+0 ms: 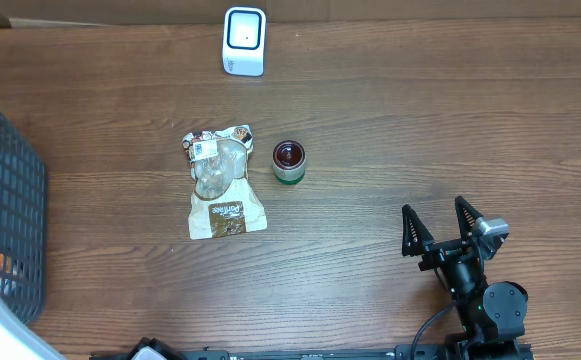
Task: Scan the item barcode
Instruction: 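Lift the mint-green pack out and carry it toward the bread bag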
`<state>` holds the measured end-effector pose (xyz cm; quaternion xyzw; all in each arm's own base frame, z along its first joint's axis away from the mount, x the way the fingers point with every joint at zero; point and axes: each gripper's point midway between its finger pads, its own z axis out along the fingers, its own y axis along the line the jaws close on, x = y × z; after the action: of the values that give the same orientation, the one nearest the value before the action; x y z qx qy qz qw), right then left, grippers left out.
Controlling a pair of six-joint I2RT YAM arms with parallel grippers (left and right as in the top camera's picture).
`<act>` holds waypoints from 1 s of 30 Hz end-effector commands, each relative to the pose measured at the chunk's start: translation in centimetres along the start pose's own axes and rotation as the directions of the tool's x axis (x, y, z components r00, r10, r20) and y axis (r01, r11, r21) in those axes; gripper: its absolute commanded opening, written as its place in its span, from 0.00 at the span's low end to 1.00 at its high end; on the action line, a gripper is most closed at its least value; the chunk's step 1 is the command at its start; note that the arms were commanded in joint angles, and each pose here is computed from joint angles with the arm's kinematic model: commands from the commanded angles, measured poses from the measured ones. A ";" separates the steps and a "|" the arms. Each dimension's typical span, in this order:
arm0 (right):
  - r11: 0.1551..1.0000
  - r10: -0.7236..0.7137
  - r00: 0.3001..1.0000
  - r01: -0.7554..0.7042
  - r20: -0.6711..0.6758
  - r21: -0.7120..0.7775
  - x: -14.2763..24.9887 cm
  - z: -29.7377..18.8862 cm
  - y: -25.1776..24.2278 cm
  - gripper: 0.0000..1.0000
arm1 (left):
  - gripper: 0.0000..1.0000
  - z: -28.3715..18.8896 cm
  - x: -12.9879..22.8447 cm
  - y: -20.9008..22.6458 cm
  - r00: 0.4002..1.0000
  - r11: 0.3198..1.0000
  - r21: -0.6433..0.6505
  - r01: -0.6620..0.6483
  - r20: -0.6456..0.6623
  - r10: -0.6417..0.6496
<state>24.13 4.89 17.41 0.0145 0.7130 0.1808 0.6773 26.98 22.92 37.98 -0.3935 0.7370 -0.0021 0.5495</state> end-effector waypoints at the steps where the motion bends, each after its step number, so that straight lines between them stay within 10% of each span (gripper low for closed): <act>1: 1.000 -0.005 1.000 0.005 0.007 0.004 0.1 0.0 -0.1 1.00 | 0.04 -2.5 1.2 -5.0 0.999 0.990 0.134 -0.052 -0.009 0.054; 15: 1.000 -0.005 1.000 0.005 0.007 0.004 0.1 0.0 -0.1 1.00 | 0.04 -2.2 15.1 -11.3 0.860 0.941 0.308 -0.144 -0.432 0.273; 30: 1.000 -0.005 1.000 0.005 0.007 0.004 0.1 0.0 -0.1 1.00 | 0.04 1.4 26.4 -13.8 0.702 0.913 0.369 -0.174 -0.604 0.378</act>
<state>24.13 4.89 17.42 0.0145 0.7129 0.1808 0.6774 33.08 -0.39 23.12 -0.1662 0.9249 -0.1580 0.3034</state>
